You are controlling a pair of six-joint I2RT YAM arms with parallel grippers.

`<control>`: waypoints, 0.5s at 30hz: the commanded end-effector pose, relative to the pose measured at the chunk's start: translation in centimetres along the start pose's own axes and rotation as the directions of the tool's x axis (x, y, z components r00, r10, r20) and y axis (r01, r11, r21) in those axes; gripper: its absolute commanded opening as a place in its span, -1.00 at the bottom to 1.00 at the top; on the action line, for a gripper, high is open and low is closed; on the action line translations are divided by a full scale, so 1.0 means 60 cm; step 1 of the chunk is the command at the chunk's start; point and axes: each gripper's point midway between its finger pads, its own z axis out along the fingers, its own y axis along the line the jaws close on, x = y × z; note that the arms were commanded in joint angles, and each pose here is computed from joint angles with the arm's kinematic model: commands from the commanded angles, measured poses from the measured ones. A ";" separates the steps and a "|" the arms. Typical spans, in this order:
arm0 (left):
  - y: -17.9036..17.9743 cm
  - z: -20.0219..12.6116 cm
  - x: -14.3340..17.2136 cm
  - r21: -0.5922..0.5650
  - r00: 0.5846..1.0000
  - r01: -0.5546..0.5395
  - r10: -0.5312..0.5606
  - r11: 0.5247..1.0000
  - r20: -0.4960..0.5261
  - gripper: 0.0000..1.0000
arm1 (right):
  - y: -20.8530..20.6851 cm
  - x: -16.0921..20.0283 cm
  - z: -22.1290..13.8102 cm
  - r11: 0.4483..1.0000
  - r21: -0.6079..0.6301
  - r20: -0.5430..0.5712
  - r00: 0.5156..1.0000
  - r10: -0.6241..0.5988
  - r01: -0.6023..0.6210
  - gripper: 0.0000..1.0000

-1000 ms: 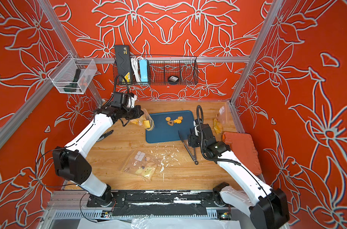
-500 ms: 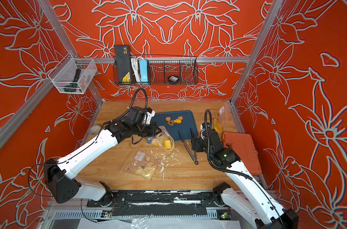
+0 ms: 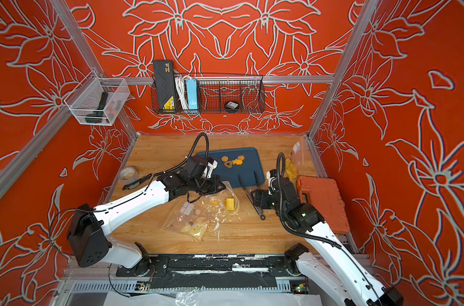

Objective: Put the cookies into a resealable bag to prevent moisture
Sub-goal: Place the ziploc bag at the center of the board.

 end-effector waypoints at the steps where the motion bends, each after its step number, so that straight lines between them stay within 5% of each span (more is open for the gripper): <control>1: -0.014 0.004 -0.024 0.013 0.999 -0.004 0.003 1.000 0.047 -1.00 | 0.027 0.022 0.006 0.994 -0.064 -0.012 0.996 0.083 -0.084 0.59; 15: -0.009 0.018 -0.025 0.010 0.999 0.009 -0.009 1.000 0.038 -1.00 | 0.049 0.061 0.083 0.972 -0.039 -0.069 0.971 0.227 -0.230 0.38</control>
